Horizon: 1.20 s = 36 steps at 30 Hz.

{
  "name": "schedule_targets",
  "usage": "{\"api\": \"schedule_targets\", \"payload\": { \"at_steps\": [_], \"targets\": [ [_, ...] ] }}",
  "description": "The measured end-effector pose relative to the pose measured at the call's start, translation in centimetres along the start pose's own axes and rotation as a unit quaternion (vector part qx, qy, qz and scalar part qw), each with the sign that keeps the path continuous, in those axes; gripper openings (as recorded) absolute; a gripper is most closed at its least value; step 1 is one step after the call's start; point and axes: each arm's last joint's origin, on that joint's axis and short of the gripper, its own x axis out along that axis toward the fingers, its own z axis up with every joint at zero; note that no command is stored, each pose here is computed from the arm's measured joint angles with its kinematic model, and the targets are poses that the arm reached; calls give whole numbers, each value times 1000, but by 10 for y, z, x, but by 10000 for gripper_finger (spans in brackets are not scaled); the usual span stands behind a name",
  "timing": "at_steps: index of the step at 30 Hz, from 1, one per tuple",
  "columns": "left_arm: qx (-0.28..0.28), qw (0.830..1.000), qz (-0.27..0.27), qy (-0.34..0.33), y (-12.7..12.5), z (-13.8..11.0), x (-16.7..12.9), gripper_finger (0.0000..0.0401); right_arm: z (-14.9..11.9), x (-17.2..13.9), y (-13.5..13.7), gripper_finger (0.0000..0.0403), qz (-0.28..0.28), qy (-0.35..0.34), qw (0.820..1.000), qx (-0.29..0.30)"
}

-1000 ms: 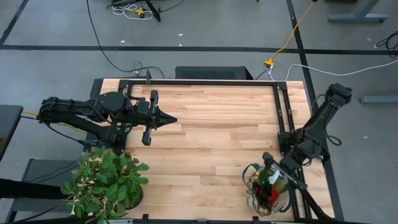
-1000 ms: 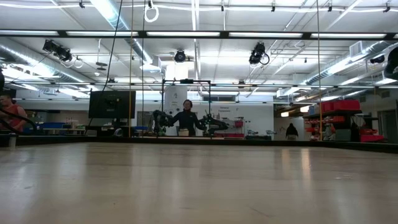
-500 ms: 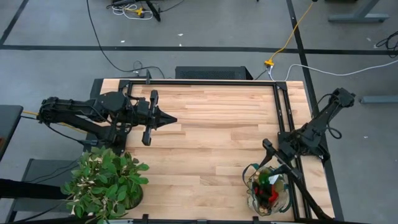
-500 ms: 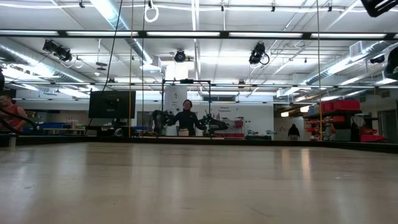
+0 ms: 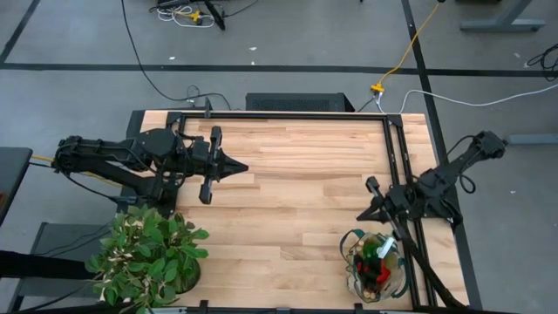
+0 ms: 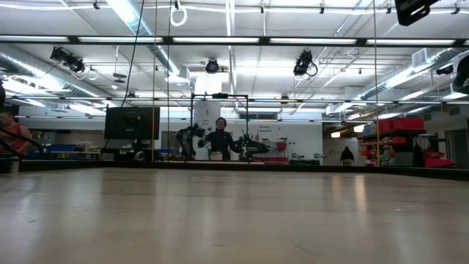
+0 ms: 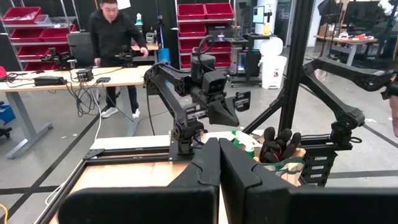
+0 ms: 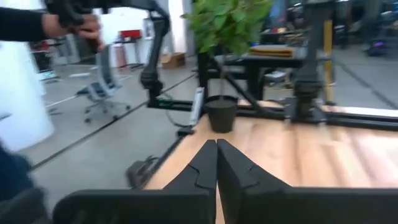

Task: Pick & Place Garden tools in Gardening bag
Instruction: Return to Home Position

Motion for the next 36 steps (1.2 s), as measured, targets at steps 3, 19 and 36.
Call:
{"api": "schedule_targets", "payload": {
  "at_steps": [3, 19, 36],
  "targets": [
    [0, 1000, 3, 0, 0, 0, 0, 3, 2, -2, -7, 3, -28, -8, 1000, -6],
    [0, 1000, 3, 0, 0, 0, 0, 3, 14, -22, -37, 1, -93, -60, 993, -37],
    [0, 1000, 3, 0, 0, 0, 0, 3, 7, -52, -35, 0, -72, -43, 995, -57]
  ]
}}
